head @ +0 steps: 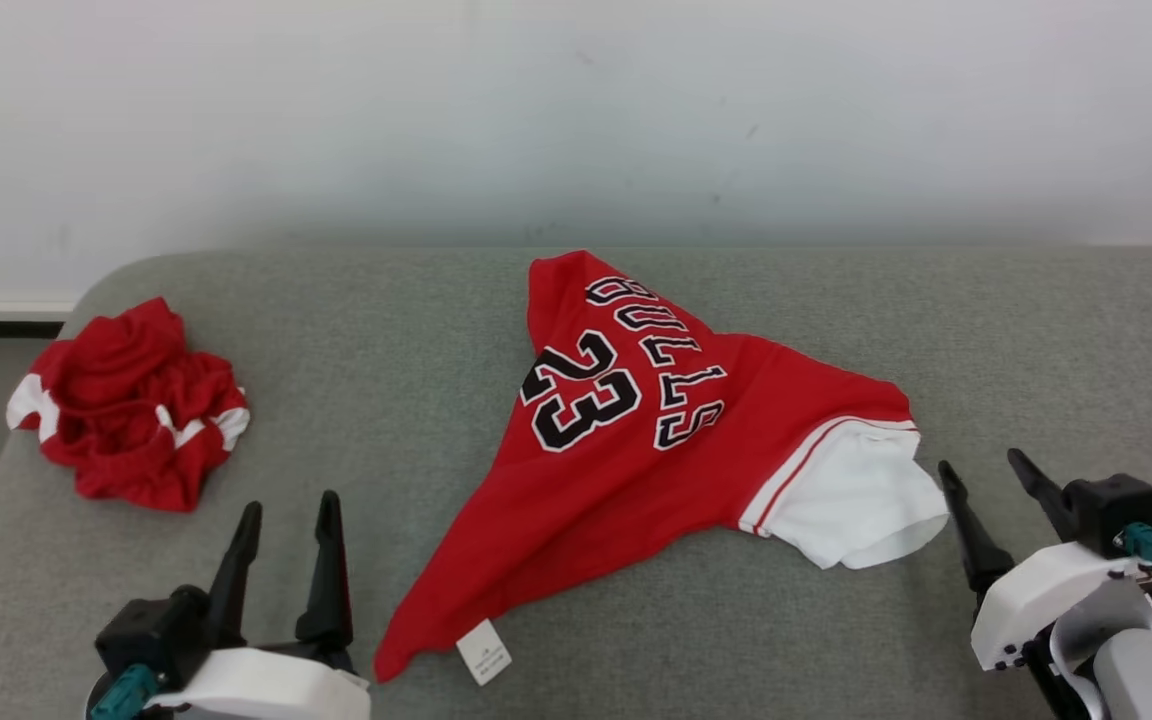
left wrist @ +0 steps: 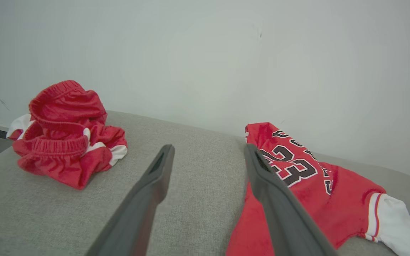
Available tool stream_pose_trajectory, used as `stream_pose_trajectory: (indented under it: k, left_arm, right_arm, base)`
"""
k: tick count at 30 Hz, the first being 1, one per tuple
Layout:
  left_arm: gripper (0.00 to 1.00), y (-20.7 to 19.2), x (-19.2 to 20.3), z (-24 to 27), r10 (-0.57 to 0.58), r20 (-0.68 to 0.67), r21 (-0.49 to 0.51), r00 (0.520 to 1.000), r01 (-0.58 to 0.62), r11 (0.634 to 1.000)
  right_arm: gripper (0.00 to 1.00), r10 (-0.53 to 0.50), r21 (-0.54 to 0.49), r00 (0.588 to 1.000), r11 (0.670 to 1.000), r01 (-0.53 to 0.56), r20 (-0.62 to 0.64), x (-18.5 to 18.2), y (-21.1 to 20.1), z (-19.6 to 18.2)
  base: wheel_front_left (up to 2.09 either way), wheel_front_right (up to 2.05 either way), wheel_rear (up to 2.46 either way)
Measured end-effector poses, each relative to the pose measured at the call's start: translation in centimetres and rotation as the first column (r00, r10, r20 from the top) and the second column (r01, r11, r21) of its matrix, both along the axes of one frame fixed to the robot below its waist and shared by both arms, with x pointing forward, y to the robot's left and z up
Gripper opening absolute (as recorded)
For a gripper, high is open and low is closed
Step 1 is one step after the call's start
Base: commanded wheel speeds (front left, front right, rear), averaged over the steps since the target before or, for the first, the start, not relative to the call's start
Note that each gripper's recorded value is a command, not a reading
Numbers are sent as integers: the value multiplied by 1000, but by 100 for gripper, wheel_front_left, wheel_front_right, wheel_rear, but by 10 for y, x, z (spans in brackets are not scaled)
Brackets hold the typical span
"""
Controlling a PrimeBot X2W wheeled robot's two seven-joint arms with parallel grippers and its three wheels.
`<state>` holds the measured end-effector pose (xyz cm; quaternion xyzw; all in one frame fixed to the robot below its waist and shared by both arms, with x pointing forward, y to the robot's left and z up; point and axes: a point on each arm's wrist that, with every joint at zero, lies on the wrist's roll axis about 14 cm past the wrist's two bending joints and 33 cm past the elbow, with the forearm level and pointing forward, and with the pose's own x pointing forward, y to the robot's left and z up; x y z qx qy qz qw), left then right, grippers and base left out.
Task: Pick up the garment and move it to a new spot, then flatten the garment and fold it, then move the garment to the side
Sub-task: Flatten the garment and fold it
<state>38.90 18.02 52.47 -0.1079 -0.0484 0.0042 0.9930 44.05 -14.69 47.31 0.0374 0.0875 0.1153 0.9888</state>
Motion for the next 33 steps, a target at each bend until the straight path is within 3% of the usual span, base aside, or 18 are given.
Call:
stream_pose_trajectory:
  k: [5,11,16,17,18,19,33]
  left_arm:
    - [100,14,-4,-8,38,-20,-6,999,-38,999]
    - [100,30,-10,-16,84,-44,-7,996,-84,996]
    - [100,36,-13,-17,103,-47,-8,994,-103,995]
    - [100,36,-14,-17,105,-46,-8,993,-105,994]
    - [100,37,-14,-17,106,-45,-8,993,-106,994]
    - [100,37,-13,-17,106,-44,-9,993,-107,994]
    - [100,5,-2,-16,12,-36,-16,999,-13,1000]
  right_arm:
    - [100,50,-66,981,996,-64,-187,12,4,-34]
    - [100,51,-77,920,993,-88,-388,12,4,-72]
    - [100,47,-67,875,994,-90,-481,4,5,-90]
    - [59,54,-51,868,995,-91,-493,3,9,-91]
    - [35,62,-40,864,995,-95,-499,1,12,-91]
    - [0,67,-32,867,995,-95,-495,1,13,-90]
    - [0,-16,46,939,998,34,-343,-4,-24,-54]
  base:
    - [0,0,0]
    - [0,0,0]
    - [0,0,0]
    - [0,0,0]
    - [0,0,0]
    - [0,0,0]
    - [0,0,0]
